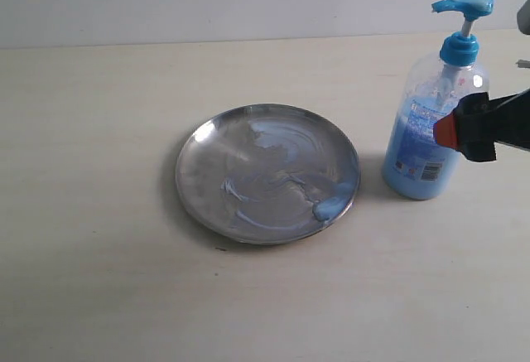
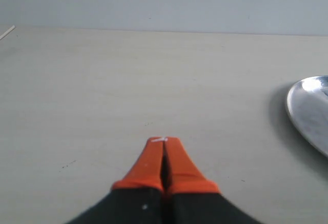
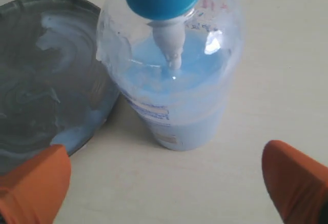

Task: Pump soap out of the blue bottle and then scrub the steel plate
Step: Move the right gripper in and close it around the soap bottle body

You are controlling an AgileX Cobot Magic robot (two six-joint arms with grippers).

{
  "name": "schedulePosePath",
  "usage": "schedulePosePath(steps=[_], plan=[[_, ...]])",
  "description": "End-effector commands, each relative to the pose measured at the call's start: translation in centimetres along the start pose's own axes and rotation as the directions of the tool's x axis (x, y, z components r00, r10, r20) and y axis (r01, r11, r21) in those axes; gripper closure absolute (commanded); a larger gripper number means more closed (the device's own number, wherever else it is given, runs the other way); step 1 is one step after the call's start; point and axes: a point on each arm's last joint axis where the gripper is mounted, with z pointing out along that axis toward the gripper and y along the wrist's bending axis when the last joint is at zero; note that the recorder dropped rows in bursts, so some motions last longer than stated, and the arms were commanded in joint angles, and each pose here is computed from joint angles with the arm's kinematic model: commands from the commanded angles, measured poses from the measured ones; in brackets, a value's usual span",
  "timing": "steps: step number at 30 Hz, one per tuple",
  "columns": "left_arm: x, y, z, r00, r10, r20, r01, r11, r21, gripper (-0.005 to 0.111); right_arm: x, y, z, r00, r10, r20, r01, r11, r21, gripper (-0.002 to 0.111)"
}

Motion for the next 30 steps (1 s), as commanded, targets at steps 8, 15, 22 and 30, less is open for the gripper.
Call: schedulePosePath(steps=[8, 15, 22, 30], plan=[[-0.2, 0.0, -0.1, 1.000, 0.001, 0.015, -0.001, 1.000, 0.000, 0.107, -0.5, -0.6, 1.6, 0.999, 0.029, 0.021, -0.030, 0.999, 0.028, 0.010], [-0.2, 0.0, -0.1, 1.000, 0.001, 0.015, -0.001, 1.000, 0.000, 0.107, -0.7, -0.7, 1.8, 0.999, -0.018, 0.041, 0.017, 0.999, 0.041, 0.010], [-0.2, 0.0, -0.1, 1.000, 0.001, 0.015, -0.001, 1.000, 0.000, 0.107, -0.7, -0.9, 1.9, 0.995, -0.077, 0.064, 0.073, 0.995, 0.062, 0.011], [-0.2, 0.0, -0.1, 1.000, 0.001, 0.015, -0.001, 1.000, 0.000, 0.107, 1.5, -1.6, 2.7, 0.989, -0.100, 0.106, 0.085, 0.987, 0.133, 0.013]])
